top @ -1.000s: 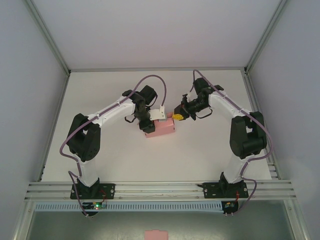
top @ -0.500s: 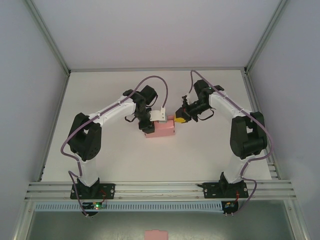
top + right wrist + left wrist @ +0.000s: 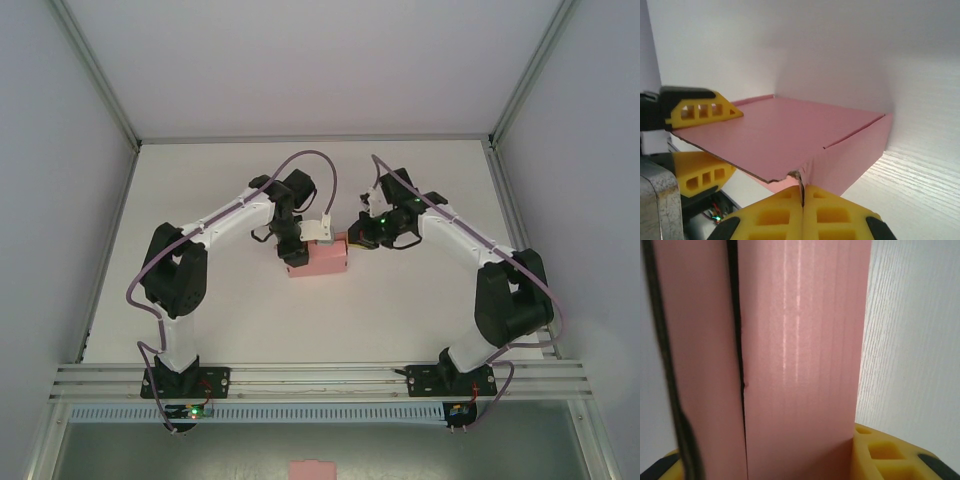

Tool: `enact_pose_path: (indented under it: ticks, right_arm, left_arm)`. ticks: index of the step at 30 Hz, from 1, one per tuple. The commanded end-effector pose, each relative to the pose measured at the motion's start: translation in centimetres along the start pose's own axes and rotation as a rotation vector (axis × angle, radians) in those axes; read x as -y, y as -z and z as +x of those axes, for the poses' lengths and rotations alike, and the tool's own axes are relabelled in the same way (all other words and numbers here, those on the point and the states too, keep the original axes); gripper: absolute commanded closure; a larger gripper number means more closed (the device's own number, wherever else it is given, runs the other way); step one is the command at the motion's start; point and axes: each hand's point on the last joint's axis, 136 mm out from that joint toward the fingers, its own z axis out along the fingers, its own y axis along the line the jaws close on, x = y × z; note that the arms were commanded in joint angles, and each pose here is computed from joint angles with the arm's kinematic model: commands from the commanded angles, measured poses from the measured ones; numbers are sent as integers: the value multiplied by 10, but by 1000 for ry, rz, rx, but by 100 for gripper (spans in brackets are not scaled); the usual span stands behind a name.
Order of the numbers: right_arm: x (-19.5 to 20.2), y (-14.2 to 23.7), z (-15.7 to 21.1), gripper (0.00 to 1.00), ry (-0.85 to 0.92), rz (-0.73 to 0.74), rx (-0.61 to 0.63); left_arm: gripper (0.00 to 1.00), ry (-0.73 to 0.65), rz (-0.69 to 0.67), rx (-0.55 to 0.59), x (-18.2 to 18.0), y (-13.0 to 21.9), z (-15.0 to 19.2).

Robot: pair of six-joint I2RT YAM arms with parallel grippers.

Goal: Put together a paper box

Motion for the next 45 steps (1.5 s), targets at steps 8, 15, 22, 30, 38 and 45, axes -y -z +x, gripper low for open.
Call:
enact_pose_path:
  ticks: [8,15,22,30,38,45]
  right_arm:
    - [-77,27,-46,100,-377,-592,-106]
    - [-80,45,-56,100,-360,-557,-90]
    - [-50,30,-35,100,-282,-463,-104]
    - [13,6,2,100,-94,-170,-159]
    - [19,17,1,100,87,-47,-78]
    - [35,6,3,100,135,97,-23]
  left_arm:
    - [71,-34,83,-108,16,-19,28]
    - [71,-54,92,-104,18,-22,29]
    - [71,-49,94,-105,16,-23,30]
    - [71,-18,75,-107,10,-16,25]
    - [73,44,64,-128,2,-17,24]
    - [72,50,68,-123,3,-15,22]
